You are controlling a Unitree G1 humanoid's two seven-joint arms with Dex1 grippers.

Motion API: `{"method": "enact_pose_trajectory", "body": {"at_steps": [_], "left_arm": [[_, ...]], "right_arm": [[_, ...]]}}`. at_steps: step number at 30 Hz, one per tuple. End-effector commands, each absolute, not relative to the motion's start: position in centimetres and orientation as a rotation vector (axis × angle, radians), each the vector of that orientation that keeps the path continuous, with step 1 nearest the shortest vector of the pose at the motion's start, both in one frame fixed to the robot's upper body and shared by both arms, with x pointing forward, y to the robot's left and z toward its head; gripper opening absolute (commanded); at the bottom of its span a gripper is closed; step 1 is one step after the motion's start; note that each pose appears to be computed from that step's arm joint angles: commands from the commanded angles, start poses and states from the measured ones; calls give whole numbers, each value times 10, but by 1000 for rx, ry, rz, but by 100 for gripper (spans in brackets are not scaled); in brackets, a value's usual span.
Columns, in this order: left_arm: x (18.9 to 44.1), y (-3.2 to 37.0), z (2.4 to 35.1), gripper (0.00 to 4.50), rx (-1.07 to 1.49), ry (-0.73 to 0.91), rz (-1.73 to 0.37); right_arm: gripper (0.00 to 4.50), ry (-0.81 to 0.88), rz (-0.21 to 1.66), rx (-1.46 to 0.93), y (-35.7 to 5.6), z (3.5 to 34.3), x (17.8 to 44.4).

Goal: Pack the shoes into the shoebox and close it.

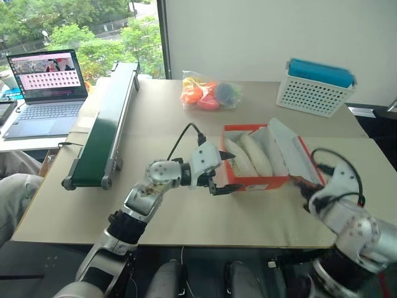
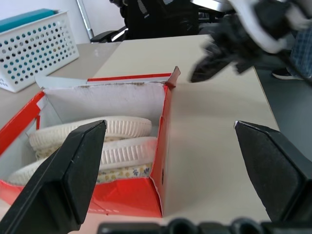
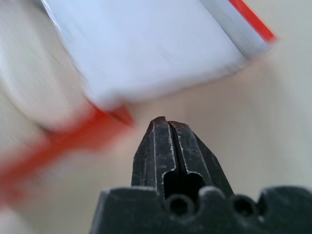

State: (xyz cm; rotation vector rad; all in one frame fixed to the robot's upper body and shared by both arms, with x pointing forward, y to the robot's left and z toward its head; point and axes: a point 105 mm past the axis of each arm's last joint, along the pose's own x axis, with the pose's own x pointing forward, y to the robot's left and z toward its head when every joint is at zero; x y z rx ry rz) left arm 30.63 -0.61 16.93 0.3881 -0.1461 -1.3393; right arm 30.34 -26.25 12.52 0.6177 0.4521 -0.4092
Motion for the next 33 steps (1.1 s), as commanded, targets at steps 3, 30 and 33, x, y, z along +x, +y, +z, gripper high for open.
{"method": "enact_pose_trajectory", "body": {"at_steps": [3,30,33], "left_arm": [[302,-6,190,450,420,-235,-1337],[307,-8,201,450,415,-264,-1305],[308,-9,202,450,413,-267,-1303]], "right_arm": [[5,506,-611,869,-296,100,293],[5,454,-620,1319,-338,59,374],[5,438,-617,1374,-336,57,381]]}}
